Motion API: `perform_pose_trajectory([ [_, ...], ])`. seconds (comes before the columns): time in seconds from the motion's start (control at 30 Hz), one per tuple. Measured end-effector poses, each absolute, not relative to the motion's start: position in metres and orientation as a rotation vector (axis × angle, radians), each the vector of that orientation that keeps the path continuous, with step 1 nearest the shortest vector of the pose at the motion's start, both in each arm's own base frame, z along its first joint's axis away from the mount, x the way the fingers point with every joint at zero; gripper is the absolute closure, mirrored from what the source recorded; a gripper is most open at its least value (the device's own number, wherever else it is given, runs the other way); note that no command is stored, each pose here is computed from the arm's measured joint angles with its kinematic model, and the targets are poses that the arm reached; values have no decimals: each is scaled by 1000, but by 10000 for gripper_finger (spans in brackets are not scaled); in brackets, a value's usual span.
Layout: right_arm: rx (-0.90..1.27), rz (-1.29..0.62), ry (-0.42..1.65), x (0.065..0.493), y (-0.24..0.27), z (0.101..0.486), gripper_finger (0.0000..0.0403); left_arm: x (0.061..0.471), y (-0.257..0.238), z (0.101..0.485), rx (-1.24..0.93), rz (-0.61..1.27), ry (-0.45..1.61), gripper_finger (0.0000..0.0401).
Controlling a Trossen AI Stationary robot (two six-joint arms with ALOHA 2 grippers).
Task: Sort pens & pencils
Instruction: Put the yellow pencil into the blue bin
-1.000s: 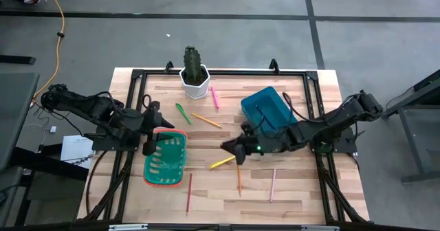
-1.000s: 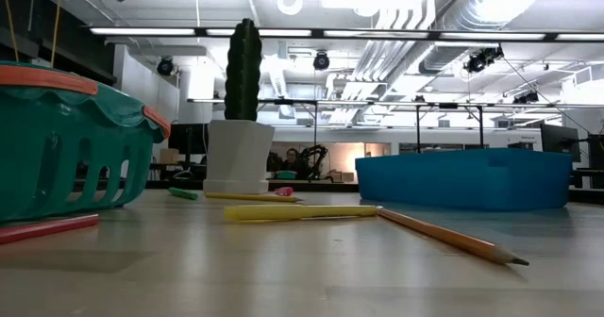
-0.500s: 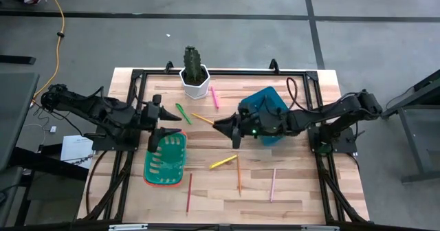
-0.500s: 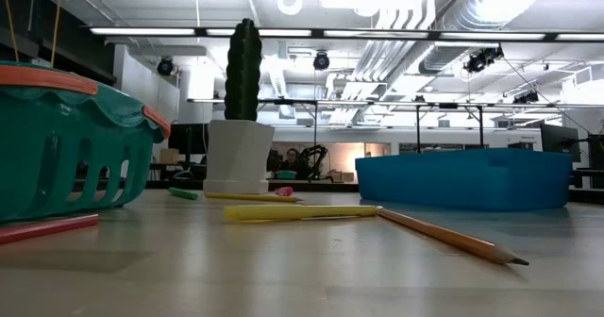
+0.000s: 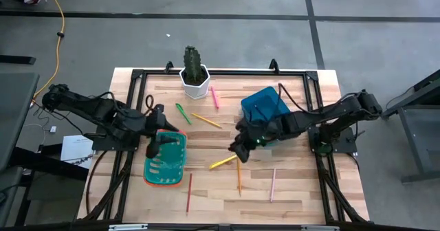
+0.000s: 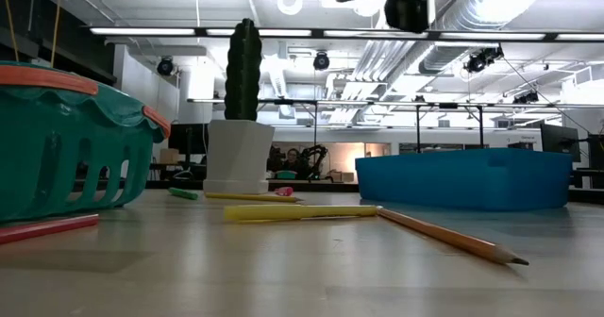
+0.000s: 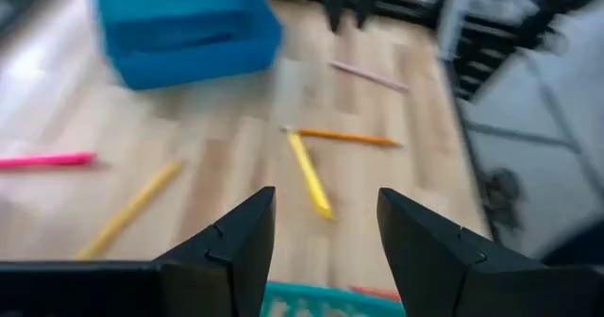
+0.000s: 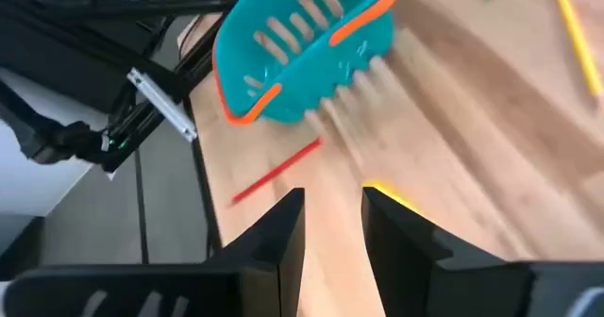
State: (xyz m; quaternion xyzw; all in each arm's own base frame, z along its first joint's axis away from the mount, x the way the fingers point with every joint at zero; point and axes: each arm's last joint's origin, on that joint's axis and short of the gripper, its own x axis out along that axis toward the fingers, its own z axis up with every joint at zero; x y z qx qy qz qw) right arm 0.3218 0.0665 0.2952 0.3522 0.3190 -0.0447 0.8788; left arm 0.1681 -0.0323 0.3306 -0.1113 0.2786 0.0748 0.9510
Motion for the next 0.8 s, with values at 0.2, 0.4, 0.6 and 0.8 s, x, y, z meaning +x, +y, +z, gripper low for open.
perform_pose_trajectory([
  [0.2,719,-115,693,333,33,288,304,175,-32,325,-182,199,595,226],
  [0.4,659,-127,675,343,8,292,304,192,-24,314,-95,139,683,226],
  [0.6,658,-164,616,344,-12,307,304,210,8,300,-9,170,764,226],
  [0.8,630,-175,573,346,-17,319,304,225,48,286,-14,85,804,226],
])
